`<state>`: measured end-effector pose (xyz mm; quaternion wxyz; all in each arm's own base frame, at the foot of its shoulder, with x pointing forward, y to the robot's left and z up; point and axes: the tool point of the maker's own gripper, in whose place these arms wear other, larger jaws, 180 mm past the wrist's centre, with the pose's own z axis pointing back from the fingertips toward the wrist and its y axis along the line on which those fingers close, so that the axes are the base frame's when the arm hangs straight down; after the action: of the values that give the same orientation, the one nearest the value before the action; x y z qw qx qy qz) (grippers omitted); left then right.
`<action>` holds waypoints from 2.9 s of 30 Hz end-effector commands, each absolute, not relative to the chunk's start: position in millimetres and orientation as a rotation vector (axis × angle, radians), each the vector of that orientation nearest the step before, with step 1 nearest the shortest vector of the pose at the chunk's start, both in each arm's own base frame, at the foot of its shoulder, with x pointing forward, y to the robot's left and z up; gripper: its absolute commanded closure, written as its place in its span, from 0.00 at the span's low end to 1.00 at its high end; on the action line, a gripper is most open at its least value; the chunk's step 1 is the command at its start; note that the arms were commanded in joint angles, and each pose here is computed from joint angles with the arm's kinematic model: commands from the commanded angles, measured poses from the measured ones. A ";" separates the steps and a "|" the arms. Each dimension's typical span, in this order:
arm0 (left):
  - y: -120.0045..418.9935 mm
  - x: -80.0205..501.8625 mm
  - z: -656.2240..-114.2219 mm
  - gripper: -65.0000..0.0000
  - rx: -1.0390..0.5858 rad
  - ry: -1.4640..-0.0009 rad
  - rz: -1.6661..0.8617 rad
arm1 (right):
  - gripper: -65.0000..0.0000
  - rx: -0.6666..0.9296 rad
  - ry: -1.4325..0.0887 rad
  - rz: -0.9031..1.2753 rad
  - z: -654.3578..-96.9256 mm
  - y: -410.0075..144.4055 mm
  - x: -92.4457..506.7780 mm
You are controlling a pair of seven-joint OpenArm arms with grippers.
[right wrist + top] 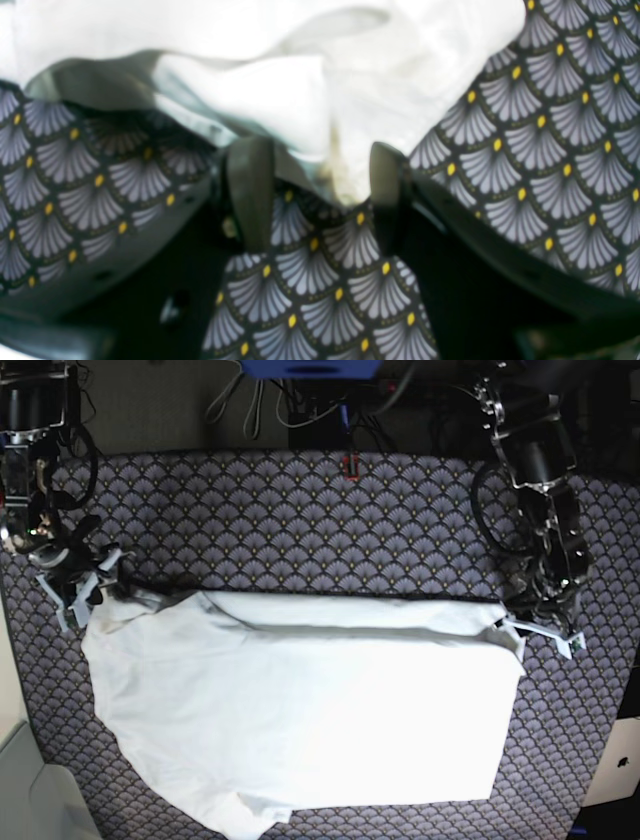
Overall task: Fold the T-shirt properly
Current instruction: 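Hold the shoulder edge taut with both grippers and drag it back, then lower the shoulder edge onto the table and release both grippers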
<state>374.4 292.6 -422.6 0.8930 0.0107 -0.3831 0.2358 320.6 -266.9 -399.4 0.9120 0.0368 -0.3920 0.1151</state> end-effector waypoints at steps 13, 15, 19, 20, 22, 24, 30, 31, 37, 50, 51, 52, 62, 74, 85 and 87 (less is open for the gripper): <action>289.8 377.4 -425.0 0.99 0.006 -0.784 0.493 | 0.74 0.071 -0.860 0.243 -384.2 -270.0 331.5; 290.1 375.1 -429.9 0.99 0.006 -0.772 0.496 | 0.82 0.071 -0.860 0.243 -384.2 -270.0 331.5; 289.4 373.6 -429.8 0.99 0.004 -0.763 0.494 | 1.00 0.068 -0.858 0.244 -384.0 -271.2 331.3; 290.4 374.5 -425.9 0.99 0.005 -0.767 0.492 | 1.00 0.066 -0.858 0.245 -383.7 -271.7 331.3; 290.8 376.9 -414.6 0.99 0.006 -0.784 0.485 | 1.00 0.067 -0.860 0.248 -383.3 -271.2 329.8; 289.9 374.5 -408.2 0.99 0.005 -0.783 0.477 | 1.00 0.075 -0.859 0.261 -382.9 -269.6 329.2; 287.5 374.6 -382.9 0.99 0.006 -0.806 0.450 | 1.00 0.104 -0.838 0.321 -385.1 -264.8 321.5; 287.0 374.8 -379.4 0.99 0.006 -0.807 0.447 | 1.00 0.105 -0.834 0.323 -386.5 -264.7 318.7; 287.6 361.2 -373.3 0.99 0.024 -0.806 0.428 | 1.00 0.097 -0.880 0.373 -364.9 -259.7 302.5; 288.0 331.3 -364.3 0.99 0.063 -0.783 0.383 | 1.00 0.055 -0.944 0.461 -325.8 -257.3 274.7; 288.0 329.4 -362.6 0.99 0.066 -0.781 0.379 | 1.00 0.053 -0.948 0.470 -322.7 -256.9 271.8; 290.4 328.4 -359.0 0.99 0.075 -0.785 0.372 | 1.00 0.047 -0.950 0.472 -320.6 -257.7 269.1; 306.9 310.8 -320.6 0.99 0.136 -0.808 0.363 | 1.00 0.009 -0.961 0.527 -300.6 -260.8 248.4; 310.8 306.7 -312.0 0.99 0.145 -0.802 0.370 | 1.00 -0.025 -0.983 0.569 -284.7 -270.5 251.5; 315.6 287.5 -327.0 0.99 0.169 -0.746 0.360 | 1.00 -0.034 -0.935 0.546 -293.7 -280.7 234.5; 315.6 281.4 -332.2 0.99 0.172 -0.728 0.358 | 1.00 -0.023 -0.918 0.535 -300.0 -279.9 228.8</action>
<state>272.0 304.6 -349.8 0.9270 0.0638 -0.3254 0.1754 221.6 -276.3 -312.1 0.8713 -0.0015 -0.4220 0.2507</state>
